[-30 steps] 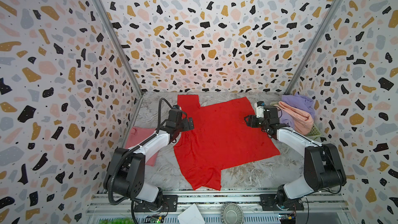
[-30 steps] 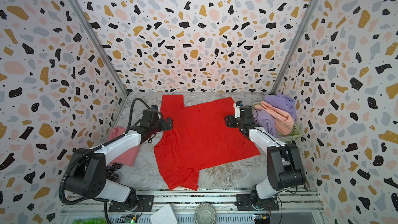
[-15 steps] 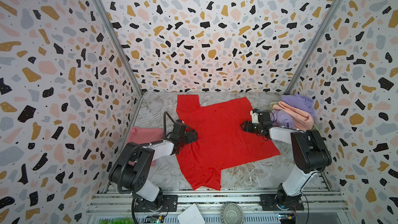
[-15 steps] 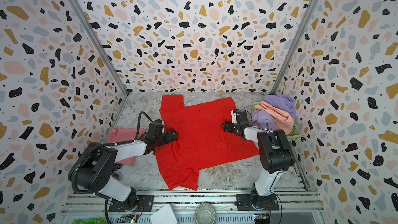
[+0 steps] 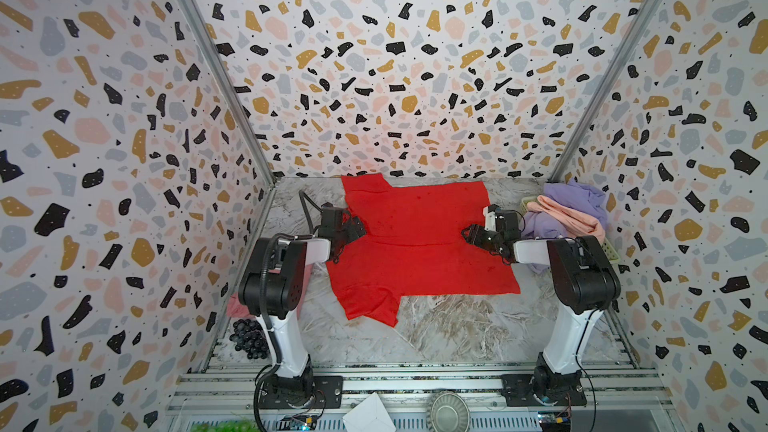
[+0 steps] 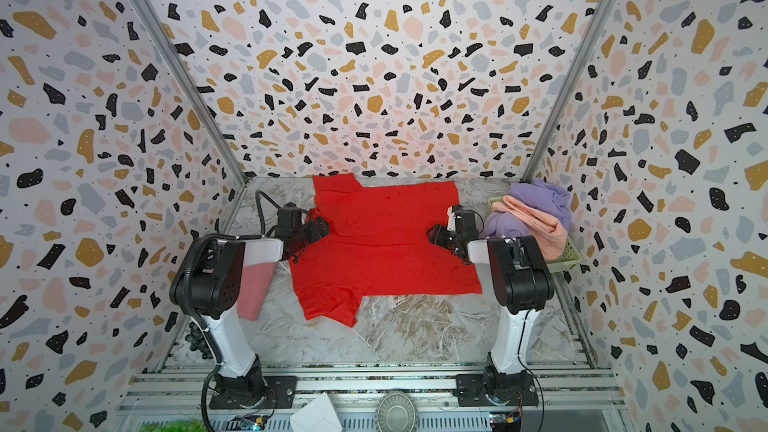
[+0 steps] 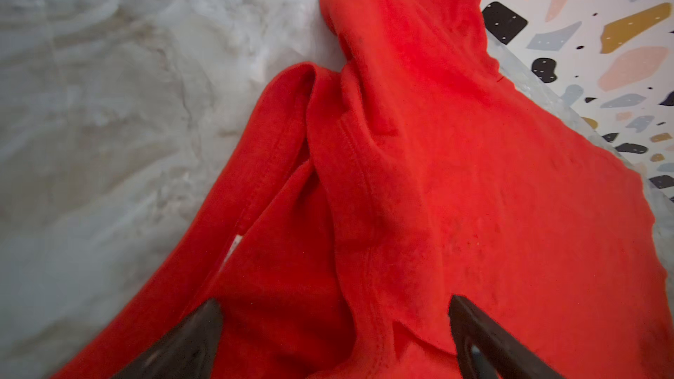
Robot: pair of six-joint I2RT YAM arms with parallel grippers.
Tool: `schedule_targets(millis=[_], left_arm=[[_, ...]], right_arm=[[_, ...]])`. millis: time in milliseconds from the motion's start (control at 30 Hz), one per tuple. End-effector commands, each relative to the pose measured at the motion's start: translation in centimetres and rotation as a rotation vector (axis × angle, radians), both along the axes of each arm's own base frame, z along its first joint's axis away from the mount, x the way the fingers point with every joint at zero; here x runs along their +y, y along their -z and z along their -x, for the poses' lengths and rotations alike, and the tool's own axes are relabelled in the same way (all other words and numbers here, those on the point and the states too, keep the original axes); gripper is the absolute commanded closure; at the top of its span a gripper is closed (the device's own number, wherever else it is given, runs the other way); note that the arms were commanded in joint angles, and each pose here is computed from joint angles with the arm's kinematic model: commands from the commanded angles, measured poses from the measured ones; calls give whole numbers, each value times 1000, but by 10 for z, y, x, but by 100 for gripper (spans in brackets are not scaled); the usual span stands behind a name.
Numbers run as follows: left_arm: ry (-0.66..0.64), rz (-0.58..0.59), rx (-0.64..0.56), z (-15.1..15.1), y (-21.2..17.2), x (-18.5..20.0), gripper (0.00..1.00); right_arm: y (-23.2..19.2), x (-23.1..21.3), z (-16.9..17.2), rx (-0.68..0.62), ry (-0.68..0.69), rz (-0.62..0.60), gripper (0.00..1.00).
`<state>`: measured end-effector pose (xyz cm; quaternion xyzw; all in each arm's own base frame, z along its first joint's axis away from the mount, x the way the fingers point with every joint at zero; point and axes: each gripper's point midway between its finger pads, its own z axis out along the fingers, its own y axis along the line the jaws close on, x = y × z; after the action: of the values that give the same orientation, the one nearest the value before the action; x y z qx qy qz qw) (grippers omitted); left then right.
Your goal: Fold and stack the t-shirts
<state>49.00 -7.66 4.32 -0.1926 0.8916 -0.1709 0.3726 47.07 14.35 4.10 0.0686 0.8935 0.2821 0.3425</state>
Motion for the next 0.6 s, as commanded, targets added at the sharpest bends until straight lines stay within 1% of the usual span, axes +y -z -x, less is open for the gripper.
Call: schedule_targets(millis=[0, 67, 133, 233, 300, 400, 500, 567], left_arm=[[-3, -73, 154, 15, 26, 14, 0], [12, -87, 105, 7, 4, 14, 0], [35, -90, 50, 5, -23, 11, 1], [45, -92, -1, 21, -54, 12, 2], [37, -90, 3, 43, -62, 13, 4], [51, -88, 8, 87, -66, 6, 4], [87, -115, 58, 132, -61, -5, 4], [94, -105, 74, 163, -57, -14, 4]], right_arm=[[34, 7, 17, 152, 1, -9, 38], [19, 9, 12, 109, -11, -11, 38], [-6, 8, 10, 42, -22, 0, 38], [-49, 1, 16, -53, -20, 39, 37], [-72, -8, 29, -90, -2, 75, 36], [-84, -27, 55, -79, 56, 128, 35], [-78, -44, 87, -35, 87, 161, 33], [-71, -60, 112, 2, 120, 171, 30]])
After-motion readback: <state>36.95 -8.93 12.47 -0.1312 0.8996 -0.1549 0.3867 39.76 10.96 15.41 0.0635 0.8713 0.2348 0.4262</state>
